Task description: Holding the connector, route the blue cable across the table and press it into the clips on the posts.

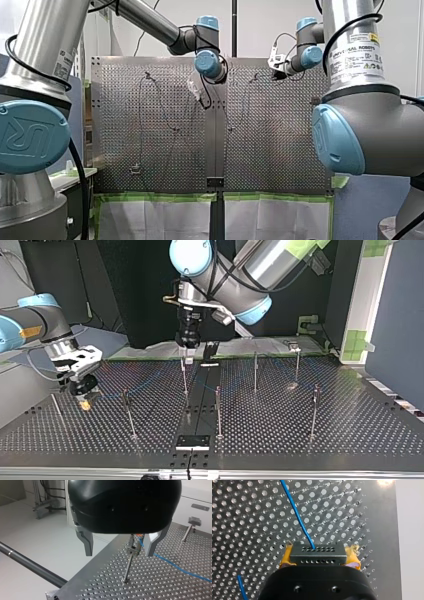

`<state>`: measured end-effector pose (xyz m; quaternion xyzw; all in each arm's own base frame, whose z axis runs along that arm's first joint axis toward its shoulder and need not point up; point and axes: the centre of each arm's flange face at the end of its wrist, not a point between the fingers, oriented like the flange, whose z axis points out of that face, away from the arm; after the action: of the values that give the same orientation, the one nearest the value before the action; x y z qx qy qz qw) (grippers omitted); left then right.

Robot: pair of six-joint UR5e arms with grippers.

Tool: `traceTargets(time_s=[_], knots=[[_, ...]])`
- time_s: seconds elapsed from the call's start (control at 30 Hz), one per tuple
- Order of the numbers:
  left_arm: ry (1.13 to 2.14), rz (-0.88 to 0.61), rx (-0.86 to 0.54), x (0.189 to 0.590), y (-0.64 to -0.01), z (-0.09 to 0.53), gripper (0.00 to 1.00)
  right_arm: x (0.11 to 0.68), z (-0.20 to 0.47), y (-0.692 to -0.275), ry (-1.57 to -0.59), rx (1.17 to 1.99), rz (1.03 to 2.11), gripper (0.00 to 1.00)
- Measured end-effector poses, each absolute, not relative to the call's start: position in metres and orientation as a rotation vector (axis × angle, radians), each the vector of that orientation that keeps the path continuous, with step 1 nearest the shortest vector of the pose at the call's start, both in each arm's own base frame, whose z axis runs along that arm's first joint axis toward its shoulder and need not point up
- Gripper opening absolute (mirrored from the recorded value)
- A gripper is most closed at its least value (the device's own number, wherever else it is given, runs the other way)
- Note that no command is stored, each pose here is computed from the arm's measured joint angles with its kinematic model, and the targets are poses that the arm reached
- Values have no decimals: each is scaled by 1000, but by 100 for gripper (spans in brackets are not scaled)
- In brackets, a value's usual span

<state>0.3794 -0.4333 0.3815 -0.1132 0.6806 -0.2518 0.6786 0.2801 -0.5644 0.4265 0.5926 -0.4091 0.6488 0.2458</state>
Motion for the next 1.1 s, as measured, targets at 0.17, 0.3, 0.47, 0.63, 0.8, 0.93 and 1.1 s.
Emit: traceTargets(time_s=[0.17, 0.3, 0.47, 0.63, 0.8, 0.93, 1.1], knots=[[1531, -537, -221, 375, -431, 364, 100, 280, 426, -565, -1117, 1616, 1769, 0], [1533, -512, -195, 371, -429, 352, 100, 278, 426, -565, -1119, 1614, 1767, 0], [1534, -477, -166, 368, -425, 337, 100, 276, 427, -566, -1120, 1610, 1766, 0], [1534, -460, -150, 363, -421, 323, 100, 276, 427, -567, -1121, 1608, 1764, 0], [1533, -460, -150, 358, -416, 307, 100, 275, 426, -567, -1121, 1608, 1764, 0], [1534, -453, -144, 354, -412, 296, 100, 275, 426, -567, -1120, 1609, 1762, 0], [1534, -444, -136, 348, -406, 282, 100, 275, 426, -567, -1119, 1610, 1761, 0]])
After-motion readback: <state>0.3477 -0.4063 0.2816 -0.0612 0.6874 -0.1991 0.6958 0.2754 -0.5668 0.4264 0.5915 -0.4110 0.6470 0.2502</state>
